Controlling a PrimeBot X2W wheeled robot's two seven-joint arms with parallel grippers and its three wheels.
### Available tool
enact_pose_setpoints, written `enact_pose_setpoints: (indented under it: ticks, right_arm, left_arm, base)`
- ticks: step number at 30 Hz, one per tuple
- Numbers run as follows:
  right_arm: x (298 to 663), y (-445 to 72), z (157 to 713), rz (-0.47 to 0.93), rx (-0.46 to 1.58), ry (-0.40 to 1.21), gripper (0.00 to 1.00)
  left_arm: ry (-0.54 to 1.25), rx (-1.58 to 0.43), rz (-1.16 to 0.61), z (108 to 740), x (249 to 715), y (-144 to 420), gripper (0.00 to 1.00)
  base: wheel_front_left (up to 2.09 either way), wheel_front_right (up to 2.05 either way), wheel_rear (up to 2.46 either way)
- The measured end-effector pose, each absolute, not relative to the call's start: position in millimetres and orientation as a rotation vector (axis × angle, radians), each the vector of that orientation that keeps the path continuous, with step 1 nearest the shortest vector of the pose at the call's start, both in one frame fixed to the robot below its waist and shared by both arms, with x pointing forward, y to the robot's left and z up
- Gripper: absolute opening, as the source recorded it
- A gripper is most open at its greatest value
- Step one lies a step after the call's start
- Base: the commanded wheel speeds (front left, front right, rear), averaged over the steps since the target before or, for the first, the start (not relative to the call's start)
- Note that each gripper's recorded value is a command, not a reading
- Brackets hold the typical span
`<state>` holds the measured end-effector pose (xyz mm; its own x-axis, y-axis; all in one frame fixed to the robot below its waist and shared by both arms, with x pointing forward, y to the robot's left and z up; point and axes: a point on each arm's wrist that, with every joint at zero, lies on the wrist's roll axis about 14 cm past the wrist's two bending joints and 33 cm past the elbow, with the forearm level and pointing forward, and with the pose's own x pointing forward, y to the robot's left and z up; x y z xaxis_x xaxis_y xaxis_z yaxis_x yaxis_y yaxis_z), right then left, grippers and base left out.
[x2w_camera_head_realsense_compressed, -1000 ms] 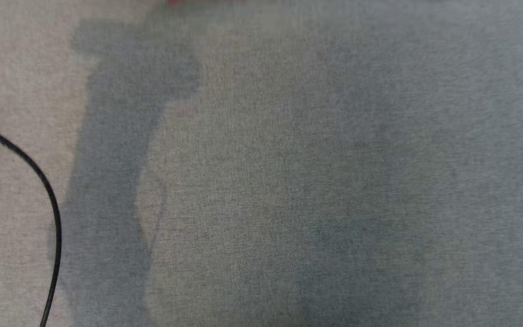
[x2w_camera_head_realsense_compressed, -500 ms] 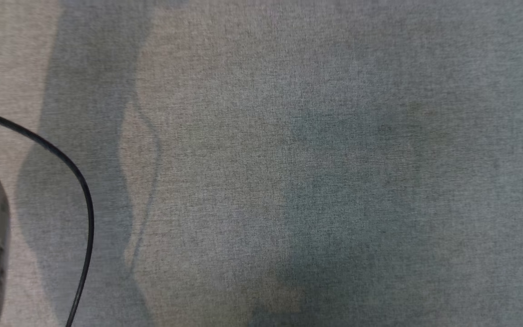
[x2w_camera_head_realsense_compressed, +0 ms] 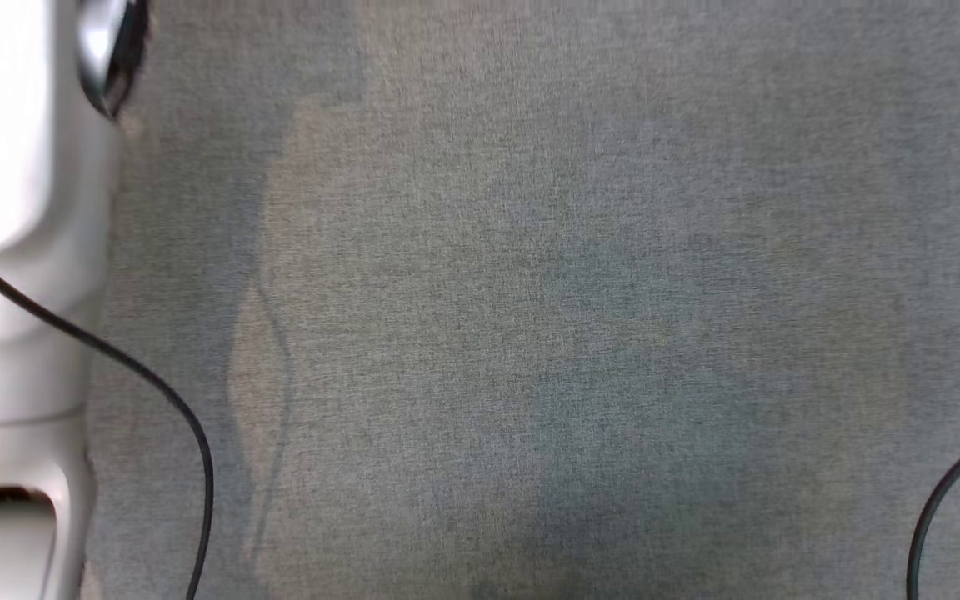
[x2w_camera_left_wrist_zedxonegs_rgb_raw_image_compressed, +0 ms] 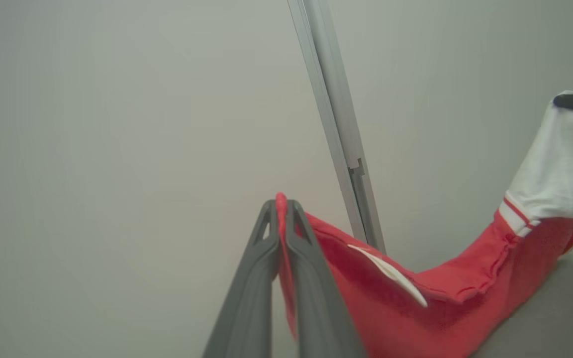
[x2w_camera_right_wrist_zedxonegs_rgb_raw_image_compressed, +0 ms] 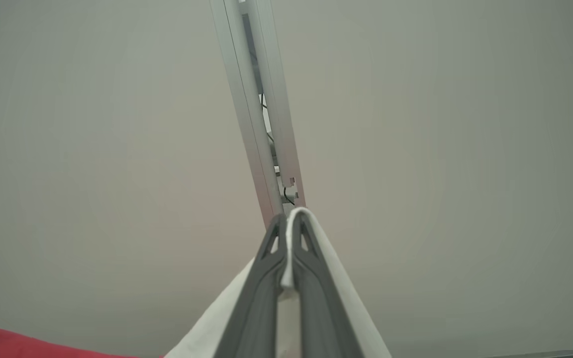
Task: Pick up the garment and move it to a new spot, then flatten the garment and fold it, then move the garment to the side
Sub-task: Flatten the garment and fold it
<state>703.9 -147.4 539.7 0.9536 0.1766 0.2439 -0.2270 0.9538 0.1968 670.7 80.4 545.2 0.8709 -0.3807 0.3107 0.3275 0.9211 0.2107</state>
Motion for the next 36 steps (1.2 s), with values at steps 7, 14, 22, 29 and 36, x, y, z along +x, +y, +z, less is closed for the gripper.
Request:
enact_pose_setpoints:
  ticks: [7, 14, 22, 29, 36]
  right_arm:
    - [661.4, -159.7, 495.9, 0.189, 0.258, -0.063, 0.00]
    - [619.3, -181.8, 472.0, 0.137, 0.291, 0.086, 0.00]
    - [566.1, -191.1, 450.2, 0.107, 0.343, 0.227, 0.00]
    - [530.4, -193.7, 436.5, 0.111, 0.339, 0.332, 0.00]
    - [499.1, -207.1, 428.2, 0.111, 0.329, 0.464, 0.00]
  left_arm:
    - [-0.287, 0.212, -0.461, 531.6, 628.3, 68.6, 0.00]
    - [-0.198, 0.277, -0.584, 509.7, 574.1, 51.2, 0.00]
    - [-0.125, 0.388, -0.694, 491.7, 513.9, 45.7, 0.00]
    - [-0.062, 0.499, -0.775, 471.0, 474.0, 45.8, 0.00]
    - [0.035, 0.600, -0.844, 439.2, 441.7, 51.2, 0.00]
  base:
    - [0.00, 0.00, 0.00]
    - [0.00, 0.00, 0.00]
    - [0.00, 0.00, 0.00]
    - [0.00, 0.00, 0.00]
    - [0.00, 0.00, 0.00]
